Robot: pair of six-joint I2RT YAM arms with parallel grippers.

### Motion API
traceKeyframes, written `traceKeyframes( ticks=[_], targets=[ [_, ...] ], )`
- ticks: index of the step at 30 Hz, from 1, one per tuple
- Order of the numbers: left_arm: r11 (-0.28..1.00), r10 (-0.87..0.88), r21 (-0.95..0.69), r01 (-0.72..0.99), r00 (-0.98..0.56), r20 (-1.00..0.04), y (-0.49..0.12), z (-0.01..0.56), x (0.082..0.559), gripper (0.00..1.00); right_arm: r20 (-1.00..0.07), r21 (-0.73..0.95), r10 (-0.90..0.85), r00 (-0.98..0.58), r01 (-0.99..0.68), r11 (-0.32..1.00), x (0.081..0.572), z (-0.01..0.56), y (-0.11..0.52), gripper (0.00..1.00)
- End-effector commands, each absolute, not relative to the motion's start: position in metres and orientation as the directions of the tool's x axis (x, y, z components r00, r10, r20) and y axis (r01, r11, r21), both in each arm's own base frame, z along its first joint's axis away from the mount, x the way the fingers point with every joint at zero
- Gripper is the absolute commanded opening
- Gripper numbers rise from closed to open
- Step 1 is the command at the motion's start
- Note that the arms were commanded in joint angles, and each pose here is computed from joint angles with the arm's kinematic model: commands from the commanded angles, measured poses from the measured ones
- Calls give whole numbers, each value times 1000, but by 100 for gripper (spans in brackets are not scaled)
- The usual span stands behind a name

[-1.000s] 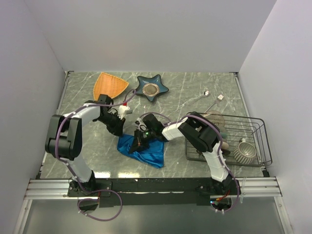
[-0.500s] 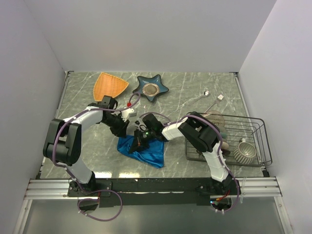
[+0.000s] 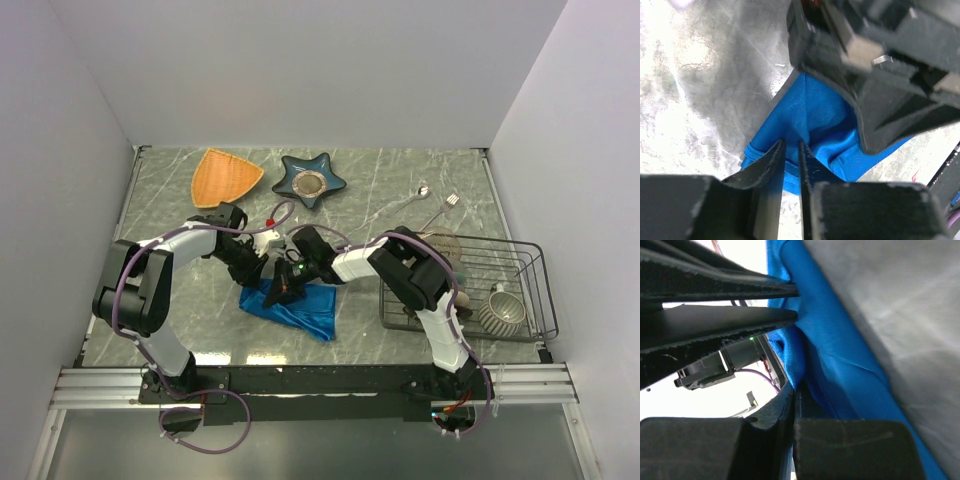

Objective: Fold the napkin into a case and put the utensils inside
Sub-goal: Stuff the top corner of the smaller-rectangle-folded napkin into the folded napkin.

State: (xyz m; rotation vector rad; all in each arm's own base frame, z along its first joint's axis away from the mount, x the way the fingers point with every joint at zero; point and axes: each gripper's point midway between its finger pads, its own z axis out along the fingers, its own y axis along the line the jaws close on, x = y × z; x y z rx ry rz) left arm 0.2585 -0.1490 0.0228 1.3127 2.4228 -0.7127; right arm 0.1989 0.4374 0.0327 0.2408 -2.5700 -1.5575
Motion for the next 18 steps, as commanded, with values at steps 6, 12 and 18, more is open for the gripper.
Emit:
traceKeyframes(
  ticks=[6, 12, 18],
  targets=[
    [452, 705, -240, 860, -508, -495, -148, 27, 263, 25, 38, 872, -181, -983, -56, 487, 208, 25, 427, 0],
    [449, 680, -204, 870, -481, -553, -154, 52, 269, 24, 60, 864, -174, -983, -36, 502, 207, 15, 426, 0],
    [421, 700, -179, 889, -444, -560, -162, 54, 261, 21, 89, 857, -160, -983, -6, 515, 205, 8, 424, 0]
  ],
)
